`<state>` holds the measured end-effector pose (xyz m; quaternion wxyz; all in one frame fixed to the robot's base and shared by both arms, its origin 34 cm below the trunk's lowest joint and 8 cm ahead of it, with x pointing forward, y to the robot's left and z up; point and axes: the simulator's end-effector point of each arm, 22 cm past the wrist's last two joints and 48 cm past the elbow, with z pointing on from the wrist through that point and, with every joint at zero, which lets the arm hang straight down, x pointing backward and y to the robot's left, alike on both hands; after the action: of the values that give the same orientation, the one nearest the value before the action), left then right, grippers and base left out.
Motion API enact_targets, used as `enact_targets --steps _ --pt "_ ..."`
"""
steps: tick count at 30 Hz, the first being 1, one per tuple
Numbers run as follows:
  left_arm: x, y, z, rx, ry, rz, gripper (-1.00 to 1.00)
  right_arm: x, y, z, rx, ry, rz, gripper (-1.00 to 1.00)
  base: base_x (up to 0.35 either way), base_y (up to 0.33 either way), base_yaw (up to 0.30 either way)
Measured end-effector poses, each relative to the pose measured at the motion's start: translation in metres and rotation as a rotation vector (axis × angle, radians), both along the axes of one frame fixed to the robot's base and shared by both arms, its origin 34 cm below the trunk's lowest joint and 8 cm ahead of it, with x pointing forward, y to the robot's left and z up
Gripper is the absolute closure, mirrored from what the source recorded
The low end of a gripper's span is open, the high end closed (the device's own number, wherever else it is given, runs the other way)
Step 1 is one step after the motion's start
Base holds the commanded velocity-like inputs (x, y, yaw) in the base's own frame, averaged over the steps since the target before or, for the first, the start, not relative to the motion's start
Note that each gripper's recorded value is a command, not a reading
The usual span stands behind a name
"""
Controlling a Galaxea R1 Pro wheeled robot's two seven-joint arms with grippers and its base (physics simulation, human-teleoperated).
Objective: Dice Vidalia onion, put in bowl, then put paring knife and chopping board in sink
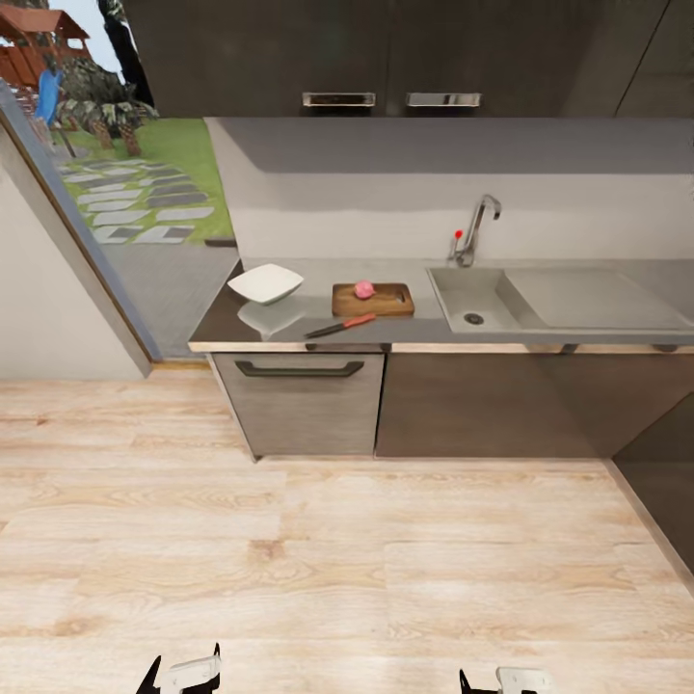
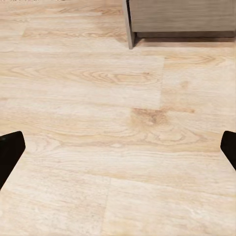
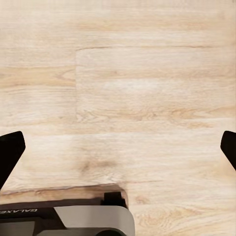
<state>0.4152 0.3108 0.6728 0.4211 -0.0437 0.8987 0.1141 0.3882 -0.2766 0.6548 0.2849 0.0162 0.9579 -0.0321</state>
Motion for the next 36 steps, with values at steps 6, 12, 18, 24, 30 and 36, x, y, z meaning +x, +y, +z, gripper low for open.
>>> enact_targets --steps 6,12,18,24,30,36 --pt "0.003 0.000 0.003 0.000 -0.010 0.000 -1.00 0.004 -0.001 0.003 -0.001 -0.011 0.000 -1.00 0.000 0.000 0.000" --pt "0.006 0.000 0.006 0.000 -0.020 0.000 -1.00 0.007 -0.001 0.006 -0.002 -0.021 0.000 -1.00 0.000 0.000 0.000" --pt "0.009 0.000 0.009 0.000 -0.029 0.000 -1.00 0.010 -0.001 0.008 -0.002 -0.030 0.000 -1.00 0.000 0.000 0.000" --pt "0.012 0.000 0.012 0.000 -0.039 0.000 -1.00 0.013 -0.001 0.011 -0.002 -0.040 0.000 -1.00 0.000 0.000 0.000" --pt "0.015 0.000 0.015 0.000 -0.048 0.000 -1.00 0.017 -0.001 0.014 -0.002 -0.049 0.000 -1.00 0.000 0.000 0.000" --pt "0.018 0.000 0.018 0.000 -0.057 0.000 -1.00 0.020 -0.001 0.017 -0.002 -0.059 0.000 -1.00 0.000 0.000 0.000"
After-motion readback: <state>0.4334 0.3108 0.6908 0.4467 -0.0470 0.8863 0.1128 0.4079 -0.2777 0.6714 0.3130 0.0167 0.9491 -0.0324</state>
